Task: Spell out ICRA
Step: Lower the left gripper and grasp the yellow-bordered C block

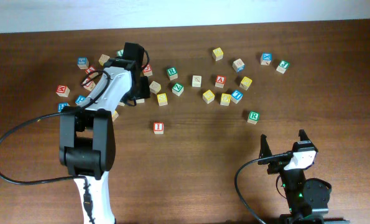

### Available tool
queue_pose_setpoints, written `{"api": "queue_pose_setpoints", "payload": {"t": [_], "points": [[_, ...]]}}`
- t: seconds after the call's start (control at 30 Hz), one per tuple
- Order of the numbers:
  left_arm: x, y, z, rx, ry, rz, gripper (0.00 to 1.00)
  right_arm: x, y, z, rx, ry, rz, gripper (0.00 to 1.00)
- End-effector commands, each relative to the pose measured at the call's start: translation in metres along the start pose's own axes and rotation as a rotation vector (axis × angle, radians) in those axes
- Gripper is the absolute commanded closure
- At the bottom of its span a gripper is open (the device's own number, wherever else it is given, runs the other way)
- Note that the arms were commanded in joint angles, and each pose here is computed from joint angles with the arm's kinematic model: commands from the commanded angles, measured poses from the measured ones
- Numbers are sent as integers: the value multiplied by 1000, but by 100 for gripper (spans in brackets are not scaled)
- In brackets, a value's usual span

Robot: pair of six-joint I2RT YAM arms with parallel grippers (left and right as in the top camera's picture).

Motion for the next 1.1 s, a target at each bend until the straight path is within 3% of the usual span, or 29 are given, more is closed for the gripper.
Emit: {"api": "queue_pose_setpoints", "payload": {"t": [0.0, 0.13, 0.6, 1.07], "points": [[-1, -6, 10, 34, -9, -9, 48, 0, -3, 0, 8, -1, 6, 2], [-2, -5, 10, 31, -18, -10, 56, 0, -3, 0, 8, -1, 6, 2], [1, -13, 24, 73, 2, -8, 54, 0, -3, 0, 8, -1, 6, 2], [-3, -1, 14, 48, -10, -10, 60, 0, -3, 0, 8, -1, 6, 2]]}}
Point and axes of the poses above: each gripper's point midway between its finger pads, its own z axis out along the fingers, its own x axis along the line the jaws close on, y = z × x, the point moved 3 cm from there along -z, back along the fingers, and after that the axes turned 6 degrees about -z, right-handed, at the moved point
